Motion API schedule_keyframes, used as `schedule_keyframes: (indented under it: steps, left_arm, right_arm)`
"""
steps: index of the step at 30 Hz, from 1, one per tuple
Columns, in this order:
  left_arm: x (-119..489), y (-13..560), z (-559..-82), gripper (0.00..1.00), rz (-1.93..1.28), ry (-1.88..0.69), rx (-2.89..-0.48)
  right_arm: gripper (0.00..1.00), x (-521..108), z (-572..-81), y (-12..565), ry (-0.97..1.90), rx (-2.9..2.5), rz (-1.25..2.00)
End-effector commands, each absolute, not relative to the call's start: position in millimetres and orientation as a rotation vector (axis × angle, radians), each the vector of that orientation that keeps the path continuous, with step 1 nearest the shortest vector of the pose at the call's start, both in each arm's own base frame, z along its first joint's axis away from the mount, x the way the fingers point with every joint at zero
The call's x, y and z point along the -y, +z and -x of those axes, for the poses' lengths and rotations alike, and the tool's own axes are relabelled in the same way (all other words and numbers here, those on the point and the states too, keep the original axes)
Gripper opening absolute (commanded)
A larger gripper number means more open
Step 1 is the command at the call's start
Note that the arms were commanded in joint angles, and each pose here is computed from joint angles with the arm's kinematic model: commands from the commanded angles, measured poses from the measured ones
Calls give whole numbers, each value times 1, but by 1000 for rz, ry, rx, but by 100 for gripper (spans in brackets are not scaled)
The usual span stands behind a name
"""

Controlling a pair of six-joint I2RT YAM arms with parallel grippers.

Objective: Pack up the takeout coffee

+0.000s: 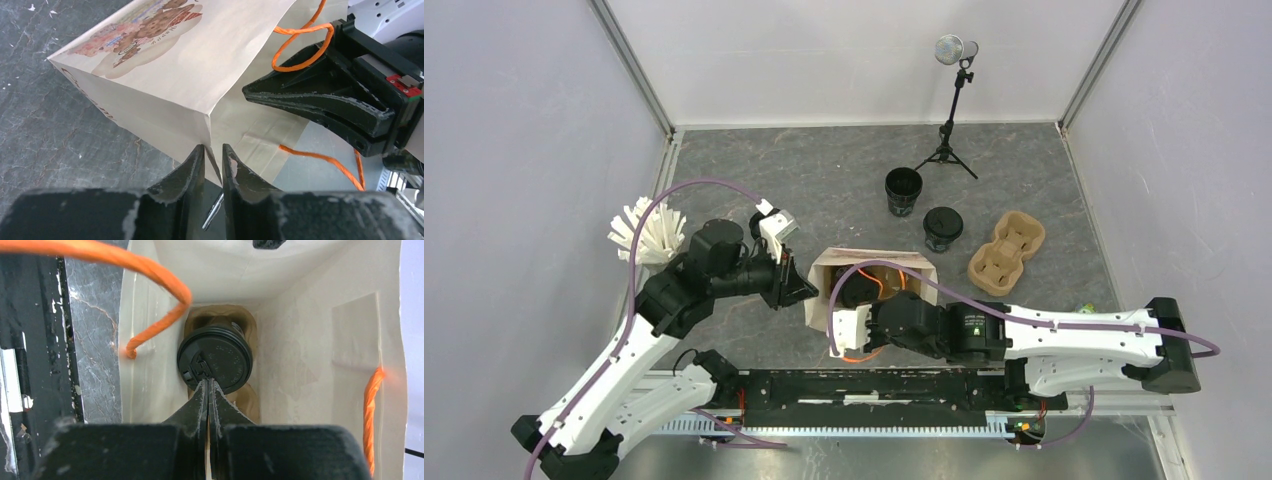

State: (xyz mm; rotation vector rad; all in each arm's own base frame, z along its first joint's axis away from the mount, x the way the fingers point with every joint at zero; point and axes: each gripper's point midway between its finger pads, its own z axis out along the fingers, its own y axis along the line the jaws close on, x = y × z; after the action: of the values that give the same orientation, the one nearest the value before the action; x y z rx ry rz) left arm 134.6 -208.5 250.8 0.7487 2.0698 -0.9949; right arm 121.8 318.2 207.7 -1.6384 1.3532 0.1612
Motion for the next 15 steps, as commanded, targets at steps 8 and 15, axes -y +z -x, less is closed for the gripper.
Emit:
schedule_keyframes:
  steps: [8,15]
  left_arm:
    - [197,244,-132,46,-721,-936,-2154]
    - [192,240,-137,55,-657,-895,-2203]
  right_arm:
    - [0,-333,-123,212,173,-1303,1617]
    - [0,-334,-123,211,194,-1312,1588]
